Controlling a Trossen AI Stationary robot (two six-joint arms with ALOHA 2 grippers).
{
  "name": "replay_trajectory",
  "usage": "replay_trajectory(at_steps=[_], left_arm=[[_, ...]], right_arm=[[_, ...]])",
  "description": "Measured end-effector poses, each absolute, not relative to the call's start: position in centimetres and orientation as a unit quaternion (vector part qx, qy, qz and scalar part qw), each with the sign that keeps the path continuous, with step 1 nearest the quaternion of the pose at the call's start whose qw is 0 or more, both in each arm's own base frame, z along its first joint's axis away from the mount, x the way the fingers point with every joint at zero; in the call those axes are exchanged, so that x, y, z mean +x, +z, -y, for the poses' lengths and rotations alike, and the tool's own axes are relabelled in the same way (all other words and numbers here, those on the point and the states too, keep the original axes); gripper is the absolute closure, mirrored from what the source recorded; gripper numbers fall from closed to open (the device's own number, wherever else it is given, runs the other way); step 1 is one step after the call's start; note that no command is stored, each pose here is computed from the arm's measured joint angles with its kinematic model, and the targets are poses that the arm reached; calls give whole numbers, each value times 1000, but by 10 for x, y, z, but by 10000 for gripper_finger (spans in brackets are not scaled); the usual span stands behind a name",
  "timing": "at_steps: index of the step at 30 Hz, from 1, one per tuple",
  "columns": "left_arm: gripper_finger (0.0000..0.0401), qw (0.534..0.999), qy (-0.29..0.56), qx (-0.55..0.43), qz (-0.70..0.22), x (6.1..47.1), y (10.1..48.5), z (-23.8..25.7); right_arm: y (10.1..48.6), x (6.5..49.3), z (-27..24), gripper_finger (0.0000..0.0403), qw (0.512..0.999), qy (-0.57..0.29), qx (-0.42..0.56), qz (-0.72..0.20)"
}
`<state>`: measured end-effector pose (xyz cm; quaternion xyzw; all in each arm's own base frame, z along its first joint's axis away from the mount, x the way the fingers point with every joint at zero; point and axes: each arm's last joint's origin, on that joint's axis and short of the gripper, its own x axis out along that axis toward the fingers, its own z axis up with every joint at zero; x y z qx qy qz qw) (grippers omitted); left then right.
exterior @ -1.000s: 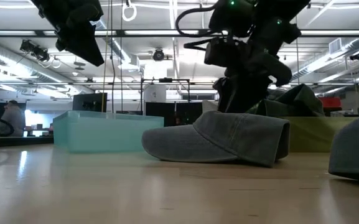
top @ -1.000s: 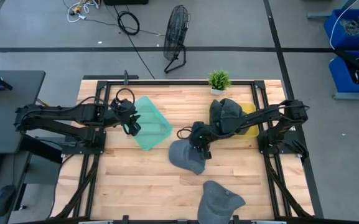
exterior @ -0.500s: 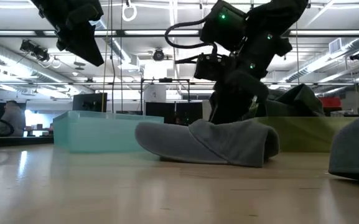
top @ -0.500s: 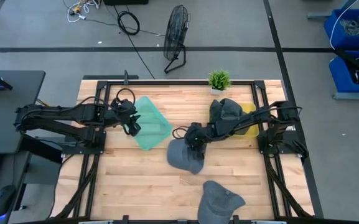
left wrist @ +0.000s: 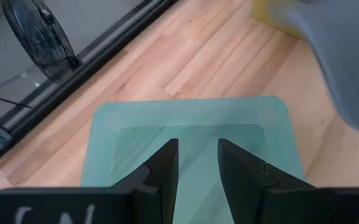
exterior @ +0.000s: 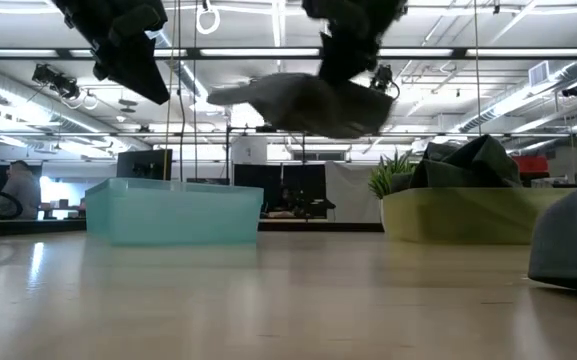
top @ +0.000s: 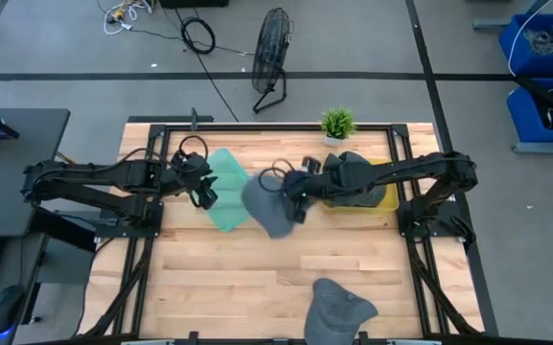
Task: Pick & Place hat
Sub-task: Put the top blue cap into the green bin
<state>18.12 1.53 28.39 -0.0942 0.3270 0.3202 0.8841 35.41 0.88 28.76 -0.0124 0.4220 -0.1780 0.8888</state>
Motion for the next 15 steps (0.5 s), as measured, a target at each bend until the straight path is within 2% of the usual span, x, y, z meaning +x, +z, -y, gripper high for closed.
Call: replay_trajectory(at_steps=[4,9,15], left_arm=[[286,890,334,-65,-304,180,300,-16],[286,891,373,-13,-260,177,325,-19],[286,893,375,14,-248,177,336,-20]], right_arm=[[291,369,6,395,902,-234,-41,-361],[270,396,35,394,907,-273,-15,-320],[237,440,64,394,936,-254,29,-240]])
